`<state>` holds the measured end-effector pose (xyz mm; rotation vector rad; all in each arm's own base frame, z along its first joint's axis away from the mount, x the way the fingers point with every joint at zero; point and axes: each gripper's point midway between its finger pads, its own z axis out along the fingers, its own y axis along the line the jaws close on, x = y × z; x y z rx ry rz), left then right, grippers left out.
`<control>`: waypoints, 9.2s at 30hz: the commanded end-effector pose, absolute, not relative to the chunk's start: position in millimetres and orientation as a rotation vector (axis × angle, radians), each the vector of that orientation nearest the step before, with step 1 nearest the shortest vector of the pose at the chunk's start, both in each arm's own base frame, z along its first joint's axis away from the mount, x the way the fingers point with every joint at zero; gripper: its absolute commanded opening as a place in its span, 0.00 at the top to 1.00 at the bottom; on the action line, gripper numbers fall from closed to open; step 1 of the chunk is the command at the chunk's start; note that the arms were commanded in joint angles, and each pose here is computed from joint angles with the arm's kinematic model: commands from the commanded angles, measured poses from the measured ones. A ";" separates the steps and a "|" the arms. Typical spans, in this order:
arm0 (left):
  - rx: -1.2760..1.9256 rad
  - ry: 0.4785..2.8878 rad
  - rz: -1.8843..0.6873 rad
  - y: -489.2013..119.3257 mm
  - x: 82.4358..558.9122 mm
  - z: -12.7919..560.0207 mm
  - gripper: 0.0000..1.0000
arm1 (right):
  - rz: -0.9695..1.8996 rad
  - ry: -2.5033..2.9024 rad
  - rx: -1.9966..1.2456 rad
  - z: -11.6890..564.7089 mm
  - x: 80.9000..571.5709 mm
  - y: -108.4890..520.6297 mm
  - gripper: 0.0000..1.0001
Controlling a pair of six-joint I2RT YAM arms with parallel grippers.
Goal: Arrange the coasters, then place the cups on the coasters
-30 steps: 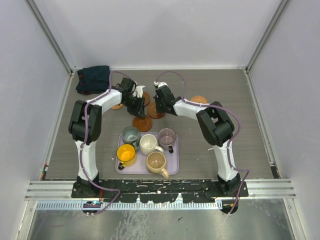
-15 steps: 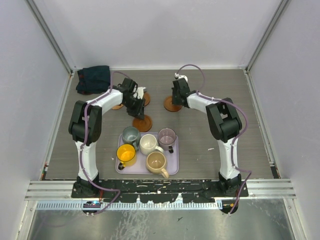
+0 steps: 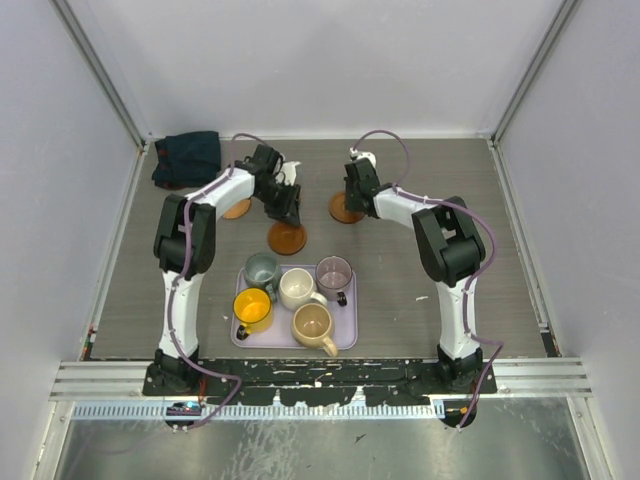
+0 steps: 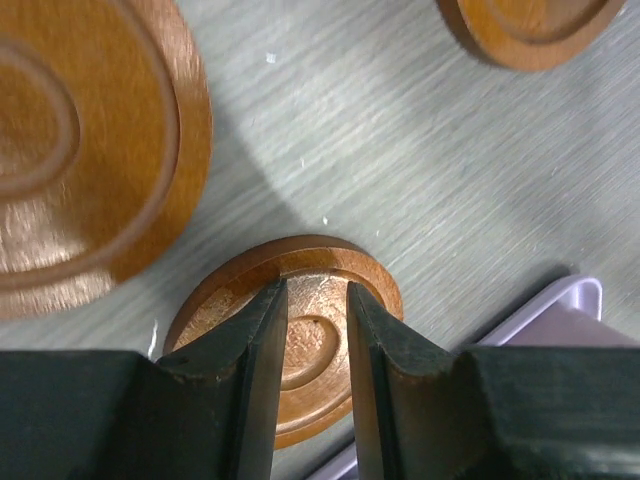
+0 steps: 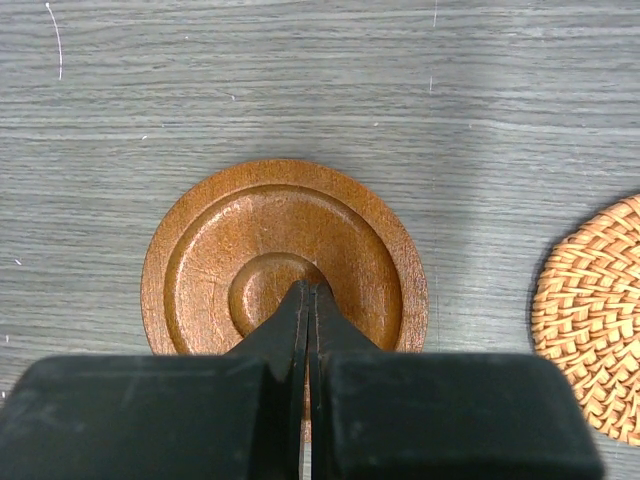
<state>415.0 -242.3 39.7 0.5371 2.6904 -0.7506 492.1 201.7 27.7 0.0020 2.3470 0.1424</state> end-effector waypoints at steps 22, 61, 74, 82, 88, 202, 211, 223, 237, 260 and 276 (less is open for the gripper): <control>0.512 2.369 -1.098 -321.0 508.7 74.9 0.63 | 0.060 2.401 0.049 15.4 492.5 170.8 0.99; 0.103 2.333 -0.294 -100.3 412.8 113.0 0.51 | 0.315 2.207 -0.488 79.5 443.7 358.3 0.94; 0.004 2.227 -0.667 -149.0 431.9 95.8 0.69 | 0.280 2.293 -0.493 40.5 441.3 360.8 0.94; -0.055 2.222 -0.787 -166.3 454.4 84.5 0.76 | 0.148 2.326 -0.387 26.4 456.4 335.9 0.95; -0.077 2.245 -0.785 -168.0 465.7 68.0 0.79 | 0.142 2.355 -0.287 22.3 468.3 312.8 0.95; -0.179 2.317 -0.492 -78.4 474.8 99.7 0.71 | 0.405 2.189 -0.558 45.9 489.6 419.9 0.90; -0.186 2.330 -0.490 -76.8 474.8 96.5 0.70 | 0.407 2.200 -0.551 44.9 481.5 425.2 0.91; -0.157 2.255 -0.533 -81.6 482.6 103.6 0.69 | 0.254 1.982 -0.437 133.4 535.2 410.2 0.87; -0.088 2.141 -0.591 -90.1 469.6 137.6 0.68 | 0.173 2.016 -0.161 150.5 556.6 315.0 0.84; -0.096 2.170 -0.619 -93.2 459.5 124.4 0.67 | 0.190 2.188 -0.191 74.5 549.1 299.5 0.87; -0.117 2.177 -0.631 -94.1 458.6 121.2 0.66 | 0.227 2.333 -0.260 23.9 491.7 311.5 0.91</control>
